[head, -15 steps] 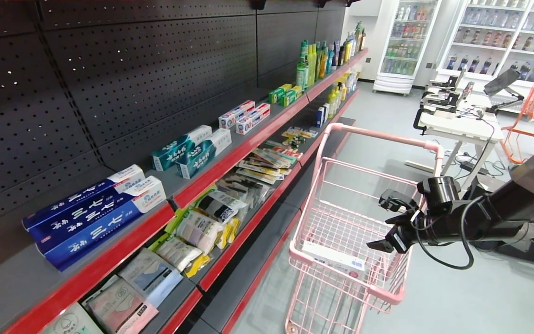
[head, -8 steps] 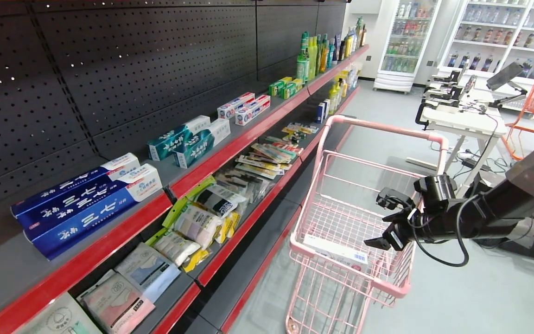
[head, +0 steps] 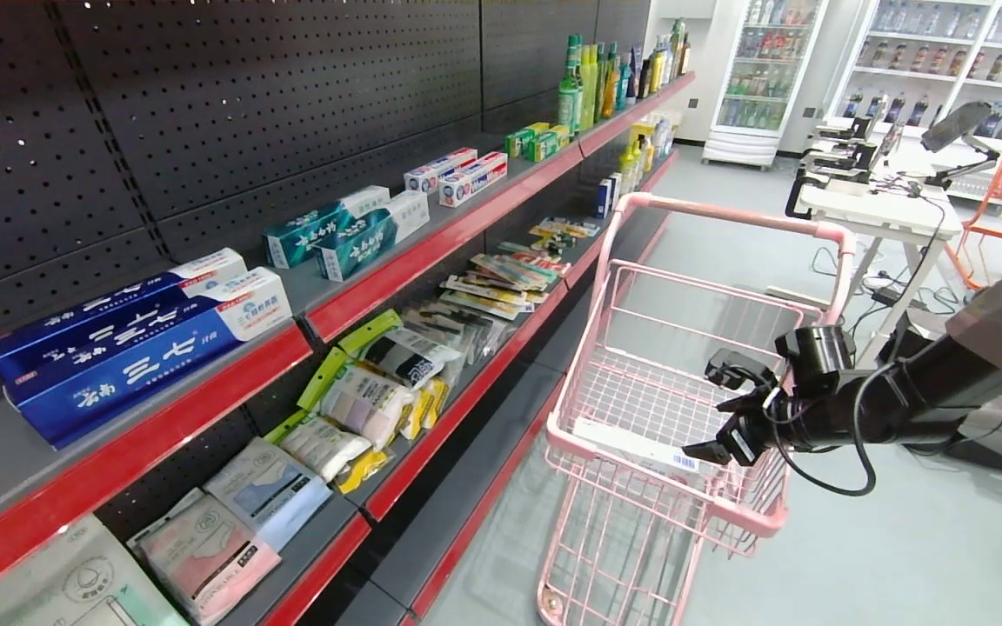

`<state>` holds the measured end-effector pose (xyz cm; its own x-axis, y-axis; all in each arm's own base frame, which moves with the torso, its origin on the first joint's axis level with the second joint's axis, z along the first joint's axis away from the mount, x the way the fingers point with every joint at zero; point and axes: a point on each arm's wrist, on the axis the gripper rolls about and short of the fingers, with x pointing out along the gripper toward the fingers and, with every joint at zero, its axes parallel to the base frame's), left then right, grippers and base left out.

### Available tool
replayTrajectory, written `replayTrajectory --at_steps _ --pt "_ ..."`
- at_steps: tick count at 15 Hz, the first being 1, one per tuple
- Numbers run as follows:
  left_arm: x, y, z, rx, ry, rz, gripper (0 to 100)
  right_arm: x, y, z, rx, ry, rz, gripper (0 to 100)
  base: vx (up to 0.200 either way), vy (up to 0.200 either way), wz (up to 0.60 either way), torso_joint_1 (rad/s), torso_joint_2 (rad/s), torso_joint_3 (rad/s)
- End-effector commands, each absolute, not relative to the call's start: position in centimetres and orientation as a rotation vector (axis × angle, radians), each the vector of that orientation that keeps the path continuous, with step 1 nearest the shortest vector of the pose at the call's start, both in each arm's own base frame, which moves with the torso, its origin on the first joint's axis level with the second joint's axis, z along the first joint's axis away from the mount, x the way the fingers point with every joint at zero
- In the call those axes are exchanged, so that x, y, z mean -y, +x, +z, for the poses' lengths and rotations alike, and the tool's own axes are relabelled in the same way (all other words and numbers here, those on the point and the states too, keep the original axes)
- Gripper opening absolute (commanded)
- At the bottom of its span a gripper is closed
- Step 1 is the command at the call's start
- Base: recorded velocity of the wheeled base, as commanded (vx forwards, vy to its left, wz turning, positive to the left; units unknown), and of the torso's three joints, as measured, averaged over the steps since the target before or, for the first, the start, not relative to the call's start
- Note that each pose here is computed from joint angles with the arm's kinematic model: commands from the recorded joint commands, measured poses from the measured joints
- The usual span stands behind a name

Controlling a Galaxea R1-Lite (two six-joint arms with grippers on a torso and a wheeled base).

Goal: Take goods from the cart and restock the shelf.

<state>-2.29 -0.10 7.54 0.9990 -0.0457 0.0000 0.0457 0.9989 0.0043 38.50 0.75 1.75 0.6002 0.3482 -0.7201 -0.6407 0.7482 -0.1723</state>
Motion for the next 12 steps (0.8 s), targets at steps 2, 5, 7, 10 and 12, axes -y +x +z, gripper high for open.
replayTrajectory --at_steps 2,5,7,10,12 --pt "0.1 -2.3 7.5 0.000 0.003 -0.046 100 -0.6 39.1 1.4 -0.713 -0.441 0.596 100 0.000 0.000 0.00 -0.083 0.22 0.127" --pt "0.1 -2.3 7.5 0.000 0.002 -0.044 100 -0.9 39.9 0.9 -0.681 -0.419 0.661 100 0.000 0.000 0.00 -0.021 0.05 0.029" --pt "0.1 -2.3 7.5 0.000 0.002 -0.044 100 -1.4 40.5 -0.3 -0.677 -0.407 0.710 100 0.000 0.000 0.00 0.000 0.00 0.000" --pt "0.1 -2.3 7.5 -0.001 0.001 -0.044 100 -1.5 40.3 -2.2 -0.689 -0.415 0.779 100 0.000 0.000 0.00 0.000 0.00 0.000" --pt "0.1 -2.3 7.5 0.000 0.002 -0.046 100 -2.1 39.9 -3.2 -0.677 -0.426 0.860 100 0.000 0.000 0.00 0.000 0.00 0.000"
